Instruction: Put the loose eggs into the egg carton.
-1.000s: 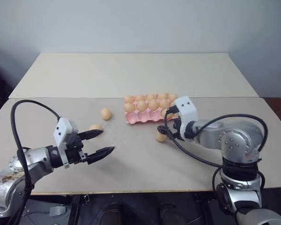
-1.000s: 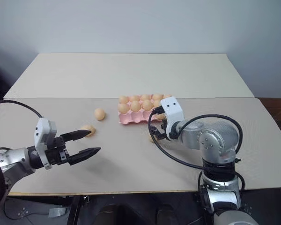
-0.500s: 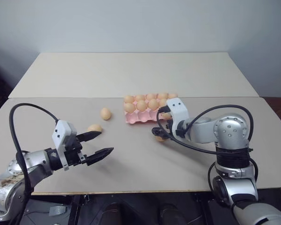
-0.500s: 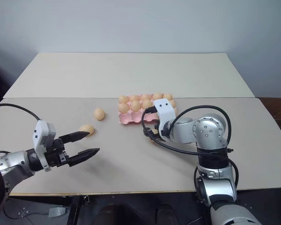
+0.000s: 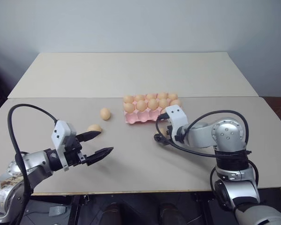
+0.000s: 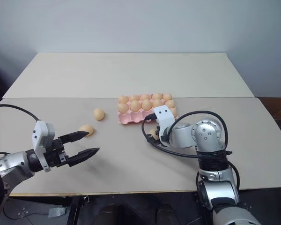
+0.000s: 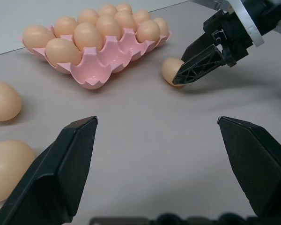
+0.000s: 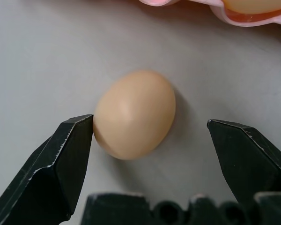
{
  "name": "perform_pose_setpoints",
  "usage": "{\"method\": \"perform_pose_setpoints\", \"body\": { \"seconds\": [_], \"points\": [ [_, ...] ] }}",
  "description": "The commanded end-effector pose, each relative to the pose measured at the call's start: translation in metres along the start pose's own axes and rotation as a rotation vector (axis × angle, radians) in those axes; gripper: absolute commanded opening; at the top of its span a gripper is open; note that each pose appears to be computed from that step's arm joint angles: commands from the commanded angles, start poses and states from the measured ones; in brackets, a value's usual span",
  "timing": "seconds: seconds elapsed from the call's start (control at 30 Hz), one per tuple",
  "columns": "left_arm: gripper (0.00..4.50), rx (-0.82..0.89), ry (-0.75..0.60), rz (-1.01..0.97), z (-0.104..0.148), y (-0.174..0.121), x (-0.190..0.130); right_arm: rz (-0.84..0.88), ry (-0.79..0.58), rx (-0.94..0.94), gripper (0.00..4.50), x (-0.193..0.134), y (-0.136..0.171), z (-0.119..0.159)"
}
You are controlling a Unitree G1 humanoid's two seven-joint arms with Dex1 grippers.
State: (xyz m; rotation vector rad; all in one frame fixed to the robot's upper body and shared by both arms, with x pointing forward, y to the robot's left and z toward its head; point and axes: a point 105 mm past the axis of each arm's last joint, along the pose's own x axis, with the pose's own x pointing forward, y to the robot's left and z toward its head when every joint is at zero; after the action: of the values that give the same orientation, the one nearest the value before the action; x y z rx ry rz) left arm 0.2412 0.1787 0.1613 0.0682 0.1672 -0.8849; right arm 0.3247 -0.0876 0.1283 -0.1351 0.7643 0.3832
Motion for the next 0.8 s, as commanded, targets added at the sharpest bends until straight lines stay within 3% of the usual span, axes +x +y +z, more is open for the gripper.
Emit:
{"method": "perform_pose_setpoints", "body": {
  "seconds": [0.03, 0.67, 0.77, 0.8],
  "points": [
    [4.5, 0.049, -0.04, -0.009, 0.013, -0.004, -0.001, -0.004, -0.025, -0.027, 4.47, -0.003, 0.003, 0.007],
    [4.5, 0.057, -0.044, 0.002, 0.014, -0.006, -0.002, -0.018, -0.055, -0.065, 4.47, 0.002, 0.009, 0.019],
    [4.5, 0.06, -0.045, 0.004, 0.015, -0.006, -0.002, -0.023, -0.051, -0.063, 3.91, 0.004, 0.008, 0.018],
    [4.5, 0.06, -0.046, 0.006, 0.015, -0.006, -0.002, -0.025, -0.049, -0.061, 3.51, 0.005, 0.007, 0.018]
  ]
}}
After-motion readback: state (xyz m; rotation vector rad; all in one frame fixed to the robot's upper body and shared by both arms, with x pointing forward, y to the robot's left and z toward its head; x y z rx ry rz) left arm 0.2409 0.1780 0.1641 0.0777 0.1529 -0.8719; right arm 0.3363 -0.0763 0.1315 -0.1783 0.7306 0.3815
